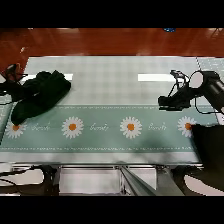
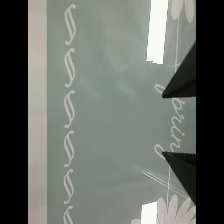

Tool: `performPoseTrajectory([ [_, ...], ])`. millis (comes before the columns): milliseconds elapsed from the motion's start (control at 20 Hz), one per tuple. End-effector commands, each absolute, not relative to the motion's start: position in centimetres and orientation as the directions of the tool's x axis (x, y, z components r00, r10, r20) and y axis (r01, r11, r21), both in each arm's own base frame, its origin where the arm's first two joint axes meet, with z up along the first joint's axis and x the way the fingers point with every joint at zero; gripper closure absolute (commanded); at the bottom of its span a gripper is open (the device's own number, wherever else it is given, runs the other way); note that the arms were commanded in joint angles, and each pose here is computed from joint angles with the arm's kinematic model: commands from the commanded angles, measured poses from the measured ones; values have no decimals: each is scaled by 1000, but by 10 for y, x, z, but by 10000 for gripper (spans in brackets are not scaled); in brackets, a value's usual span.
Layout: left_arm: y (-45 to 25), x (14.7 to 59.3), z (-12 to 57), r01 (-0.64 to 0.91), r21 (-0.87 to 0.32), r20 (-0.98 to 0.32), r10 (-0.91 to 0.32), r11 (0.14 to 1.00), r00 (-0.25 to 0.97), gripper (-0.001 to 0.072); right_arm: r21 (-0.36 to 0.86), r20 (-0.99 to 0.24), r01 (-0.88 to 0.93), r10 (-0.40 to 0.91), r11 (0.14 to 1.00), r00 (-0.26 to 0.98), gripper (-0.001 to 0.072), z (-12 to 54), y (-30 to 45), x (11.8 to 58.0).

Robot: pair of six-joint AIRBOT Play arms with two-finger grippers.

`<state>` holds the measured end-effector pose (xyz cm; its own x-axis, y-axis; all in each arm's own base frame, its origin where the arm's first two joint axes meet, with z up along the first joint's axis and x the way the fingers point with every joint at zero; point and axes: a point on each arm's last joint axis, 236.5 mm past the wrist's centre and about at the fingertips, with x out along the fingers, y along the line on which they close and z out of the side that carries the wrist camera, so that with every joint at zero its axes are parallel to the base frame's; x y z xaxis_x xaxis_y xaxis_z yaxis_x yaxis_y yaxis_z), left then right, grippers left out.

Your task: Fold the shirts.

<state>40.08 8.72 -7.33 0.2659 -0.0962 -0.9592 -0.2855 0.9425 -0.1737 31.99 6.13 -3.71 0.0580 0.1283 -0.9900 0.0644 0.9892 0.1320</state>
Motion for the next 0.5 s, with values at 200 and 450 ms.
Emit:
performPoseTrajectory([
  [200, 68, 387, -85, -234, -192, -979, -169, 953, 114, 685, 158, -977, 68, 146, 985, 154, 308, -14, 65, 330],
  [450, 41, 450, 65, -127, -349, -850, -257, 929, 460, 685, 157, -873, 29, 125, 987, 472, 311, 72, 53, 348],
])
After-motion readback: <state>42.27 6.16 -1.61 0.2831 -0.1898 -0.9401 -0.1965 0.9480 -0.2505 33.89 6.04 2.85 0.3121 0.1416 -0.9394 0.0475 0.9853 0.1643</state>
